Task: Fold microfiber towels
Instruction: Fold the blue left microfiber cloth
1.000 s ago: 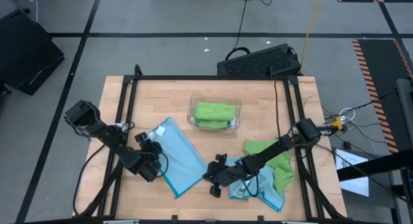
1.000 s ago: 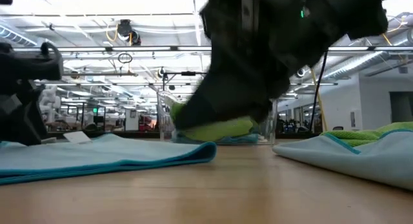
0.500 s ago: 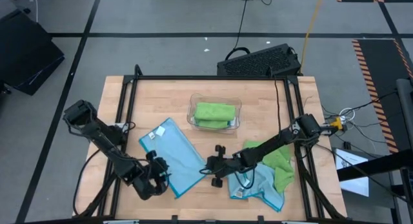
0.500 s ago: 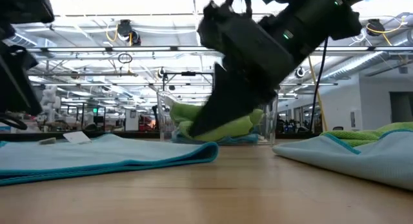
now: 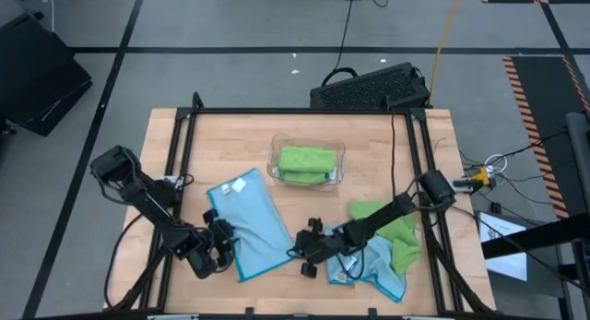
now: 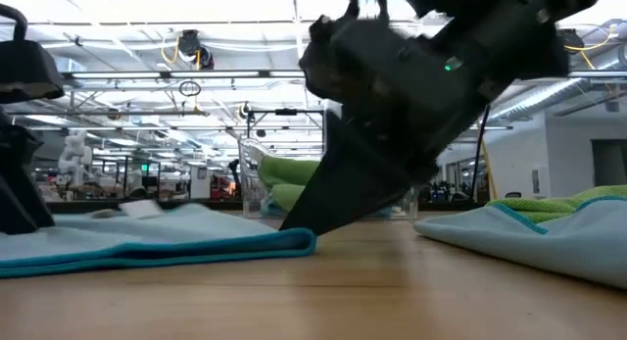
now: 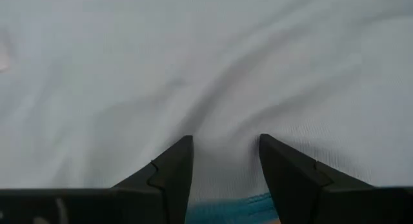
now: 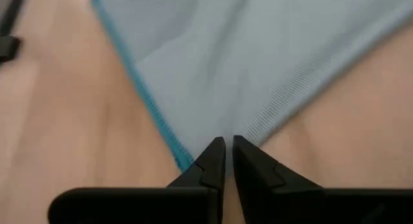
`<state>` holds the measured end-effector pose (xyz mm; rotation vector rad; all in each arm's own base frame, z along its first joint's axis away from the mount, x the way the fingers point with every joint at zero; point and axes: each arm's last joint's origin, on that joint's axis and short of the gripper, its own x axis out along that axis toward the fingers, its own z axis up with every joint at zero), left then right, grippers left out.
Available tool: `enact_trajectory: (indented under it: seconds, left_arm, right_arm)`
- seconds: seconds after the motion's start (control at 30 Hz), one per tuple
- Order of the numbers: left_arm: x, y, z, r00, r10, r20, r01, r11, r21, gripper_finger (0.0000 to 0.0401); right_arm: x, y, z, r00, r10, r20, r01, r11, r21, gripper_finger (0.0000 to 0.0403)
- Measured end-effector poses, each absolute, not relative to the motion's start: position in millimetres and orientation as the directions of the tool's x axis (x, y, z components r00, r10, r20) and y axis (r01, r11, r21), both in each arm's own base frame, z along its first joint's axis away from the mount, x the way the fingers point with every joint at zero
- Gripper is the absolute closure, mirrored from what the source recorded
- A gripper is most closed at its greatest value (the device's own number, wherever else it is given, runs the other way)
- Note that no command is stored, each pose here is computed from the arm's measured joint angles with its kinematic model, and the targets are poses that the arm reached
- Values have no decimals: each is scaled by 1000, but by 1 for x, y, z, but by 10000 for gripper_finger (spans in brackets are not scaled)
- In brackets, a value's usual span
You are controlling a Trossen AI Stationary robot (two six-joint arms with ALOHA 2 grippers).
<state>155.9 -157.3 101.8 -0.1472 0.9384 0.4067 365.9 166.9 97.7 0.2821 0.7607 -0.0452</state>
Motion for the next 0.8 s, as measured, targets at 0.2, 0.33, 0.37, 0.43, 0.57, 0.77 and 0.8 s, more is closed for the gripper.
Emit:
enact_trajectory:
  seconds: [0.2, 0.33, 0.37, 0.43, 0.57, 0.77, 0.8]
  left_arm:
    - [158, -158, 112, 552, 276, -787, -291, 948, 129, 219]
    - [164, -167, 132, 598, 203, -775, -229, 970, 77, 219]
    - [165, -169, 138, 605, 178, -776, -214, 975, 57, 219]
    - [166, -176, 148, 614, 124, -779, -169, 985, 24, 219]
    - [164, -204, 163, 662, -44, -748, -15, 997, -72, 220]
    - [154, -249, 163, 688, -137, -713, 150, 988, -45, 219]
    - [154, -255, 161, 698, -122, -706, 158, 987, -14, 219]
  right_arm:
    - [366, 178, 101, 761, 113, -639, 91, 956, 277, 381]
    - [369, 179, 110, 801, 131, -584, 36, 963, 266, 381]
    - [369, 180, 114, 810, 135, -570, 25, 964, 265, 381]
    - [369, 179, 119, 818, 137, -559, 3, 970, 242, 380]
    - [368, 178, 127, 822, 135, -553, -34, 981, 190, 380]
    - [366, 179, 125, 806, 128, -578, -49, 987, 150, 380]
    - [365, 179, 125, 804, 127, -581, -48, 988, 149, 380]
